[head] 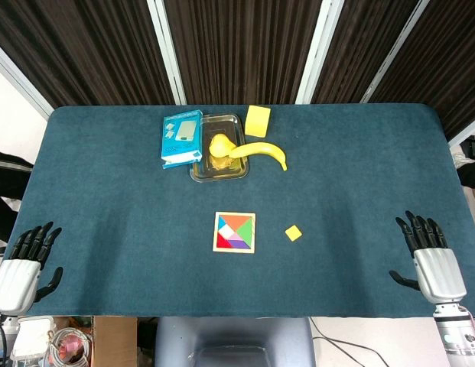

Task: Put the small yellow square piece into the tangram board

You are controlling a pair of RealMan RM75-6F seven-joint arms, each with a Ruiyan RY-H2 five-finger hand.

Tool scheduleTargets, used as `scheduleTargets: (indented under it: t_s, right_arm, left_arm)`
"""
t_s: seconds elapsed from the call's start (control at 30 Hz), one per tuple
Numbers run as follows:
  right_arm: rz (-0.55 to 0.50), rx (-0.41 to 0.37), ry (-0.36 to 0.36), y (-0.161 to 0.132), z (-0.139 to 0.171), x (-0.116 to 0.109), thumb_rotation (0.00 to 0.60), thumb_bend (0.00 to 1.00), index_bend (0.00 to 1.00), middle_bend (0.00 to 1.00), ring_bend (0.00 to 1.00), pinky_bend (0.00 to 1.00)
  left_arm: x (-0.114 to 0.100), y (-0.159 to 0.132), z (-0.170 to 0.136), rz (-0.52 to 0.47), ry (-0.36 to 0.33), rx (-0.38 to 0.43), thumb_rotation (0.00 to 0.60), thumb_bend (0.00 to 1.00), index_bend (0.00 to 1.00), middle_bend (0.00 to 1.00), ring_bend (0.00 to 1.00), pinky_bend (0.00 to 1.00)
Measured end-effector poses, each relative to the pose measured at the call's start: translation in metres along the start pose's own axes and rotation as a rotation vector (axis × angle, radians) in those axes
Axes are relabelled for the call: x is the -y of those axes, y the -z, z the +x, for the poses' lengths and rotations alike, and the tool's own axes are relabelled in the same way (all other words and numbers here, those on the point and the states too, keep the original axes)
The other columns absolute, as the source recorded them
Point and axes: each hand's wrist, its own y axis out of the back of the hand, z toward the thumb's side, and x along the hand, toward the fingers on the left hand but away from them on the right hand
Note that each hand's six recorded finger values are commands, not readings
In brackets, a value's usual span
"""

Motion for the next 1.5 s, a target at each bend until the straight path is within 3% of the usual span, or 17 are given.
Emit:
scheduleTargets:
  t_s: [0.3, 0.43, 0.7, 0.9, 1.27, 1.5]
  right_arm:
    - [0.014, -0.015, -0.023, -0.004, -0.008, 0.005, 0.600, 0.12, 0.00, 0.00, 0.00, 0.00]
    - [0.063, -0.076, -0.054, -0.016, -0.034, 0.011, 0.600, 0.14, 0.02, 0.00, 0.00, 0.00]
    - [0.276, -0.267, -0.208, -0.059, -0.119, 0.034, 0.600, 0.16, 0.25, 0.00, 0.00, 0.00]
    - [0.393, -0.384, -0.228, -0.096, -0.168, 0.050, 0.600, 0.28, 0.41, 0.00, 0.00, 0.00]
    - [0.415, -0.530, -0.200, -0.138, -0.169, 0.081, 0.600, 0.30, 0.46, 0.00, 0.00, 0.00]
    - [0.425, -0.561, -0.200, -0.151, -0.168, 0.095, 0.600, 0.34, 0.47, 0.00, 0.00, 0.00]
  left_arm:
    - [-0.001, 0.003, -0.001, -0.018, -0.004, -0.014, 0.600, 0.42, 0.00, 0.00, 0.00, 0.10]
    - [-0.004, 0.004, 0.002, -0.042, -0.013, -0.006, 0.600, 0.42, 0.00, 0.00, 0.00, 0.10]
    - [-0.008, 0.010, 0.002, -0.041, -0.017, -0.029, 0.600, 0.42, 0.00, 0.00, 0.00, 0.10]
    - [-0.007, 0.015, 0.009, -0.037, -0.021, -0.042, 0.600, 0.42, 0.00, 0.00, 0.00, 0.11]
    - [-0.009, 0.016, 0.005, -0.036, -0.021, -0.048, 0.600, 0.42, 0.00, 0.00, 0.00, 0.11]
    - [-0.008, 0.014, 0.005, -0.038, -0.018, -0.043, 0.600, 0.42, 0.00, 0.00, 0.00, 0.11]
